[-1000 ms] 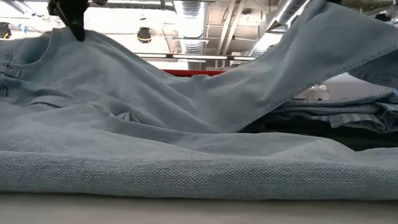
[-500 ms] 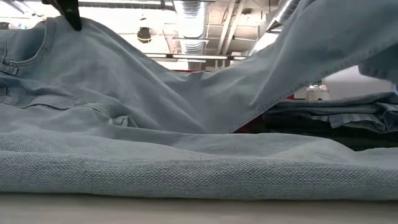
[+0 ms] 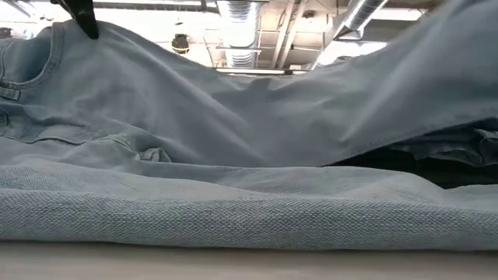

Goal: Fold Laundry from Bin
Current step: Fold the blue pants

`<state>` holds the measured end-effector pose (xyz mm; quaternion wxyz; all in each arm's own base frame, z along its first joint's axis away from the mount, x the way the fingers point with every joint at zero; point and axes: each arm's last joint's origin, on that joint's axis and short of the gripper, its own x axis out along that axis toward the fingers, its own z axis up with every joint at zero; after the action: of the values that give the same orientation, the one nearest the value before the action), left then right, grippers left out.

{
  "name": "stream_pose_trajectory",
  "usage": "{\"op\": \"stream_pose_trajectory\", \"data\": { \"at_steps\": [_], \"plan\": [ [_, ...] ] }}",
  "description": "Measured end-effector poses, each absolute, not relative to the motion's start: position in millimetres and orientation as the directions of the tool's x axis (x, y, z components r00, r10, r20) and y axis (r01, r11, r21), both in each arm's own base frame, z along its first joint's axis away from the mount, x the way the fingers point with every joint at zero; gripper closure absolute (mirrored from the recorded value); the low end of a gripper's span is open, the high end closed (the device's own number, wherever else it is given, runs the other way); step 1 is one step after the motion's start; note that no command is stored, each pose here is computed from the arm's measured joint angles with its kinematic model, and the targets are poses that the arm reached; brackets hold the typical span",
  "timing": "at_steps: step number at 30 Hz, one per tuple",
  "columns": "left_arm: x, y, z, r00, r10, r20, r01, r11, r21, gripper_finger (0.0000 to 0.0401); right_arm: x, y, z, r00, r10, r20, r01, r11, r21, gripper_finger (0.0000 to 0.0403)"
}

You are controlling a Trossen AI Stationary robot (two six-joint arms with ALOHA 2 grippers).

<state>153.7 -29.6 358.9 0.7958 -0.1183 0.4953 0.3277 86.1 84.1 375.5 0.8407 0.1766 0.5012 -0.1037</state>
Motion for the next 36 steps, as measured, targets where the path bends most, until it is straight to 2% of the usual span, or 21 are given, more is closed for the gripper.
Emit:
{"op": "stream_pose_trajectory", "data": {
  "at_steps": [2,4,7,11,13,15,20,25,29,36],
  "plan": [
    [155,-30,358,0.294,0.399,-0.868,-0.631,0.763,0.137,0.0401,73,78,371,0.446,0.073,-0.892,0.359,0.898,0.254,0.0381],
    [155,-30,359,0.294,0.399,-0.868,-0.631,0.764,0.137,0.0401,63,71,371,0.466,0.105,-0.879,0.373,0.877,0.302,0.0381],
    [154,-30,359,0.294,0.4,-0.868,-0.626,0.767,0.141,0.0401,63,65,386,0.613,0.036,-0.79,0.366,0.873,0.323,0.0381],
    [154,-30,359,0.294,0.399,-0.868,-0.63,0.764,0.139,0.0401,65,60,424,0.833,-0.128,-0.538,0.268,0.944,0.191,0.0381],
    [154,-30,359,0.294,0.398,-0.869,-0.627,0.767,0.139,0.0401,61,54,441,0.864,-0.112,-0.492,0.225,0.958,0.176,0.0381],
    [154,-32,359,0.298,0.397,-0.868,-0.619,0.773,0.141,0.0401,55,45,451,0.862,-0.049,-0.504,0.186,0.957,0.224,0.0381],
    [152,-39,359,0.327,0.411,-0.851,-0.61,0.78,0.142,0.0401,47,35,441,0.789,0.071,-0.61,0.202,0.908,0.367,0.0381],
    [152,-48,358,0.347,0.4,-0.848,-0.583,0.8,0.139,0.0401,50,35,402,0.656,0.071,-0.752,0.349,0.854,0.385,0.0381],
    [150,-52,358,0.36,0.399,-0.843,-0.581,0.803,0.132,0.0401,54,42,368,0.472,0.132,-0.872,0.411,0.842,0.35,0.0381],
    [151,-63,356,0.378,0.399,-0.836,-0.55,0.823,0.144,0.0401,52,57,342,0.264,0.236,-0.935,0.476,0.811,0.339,0.0381]
  ]
}}
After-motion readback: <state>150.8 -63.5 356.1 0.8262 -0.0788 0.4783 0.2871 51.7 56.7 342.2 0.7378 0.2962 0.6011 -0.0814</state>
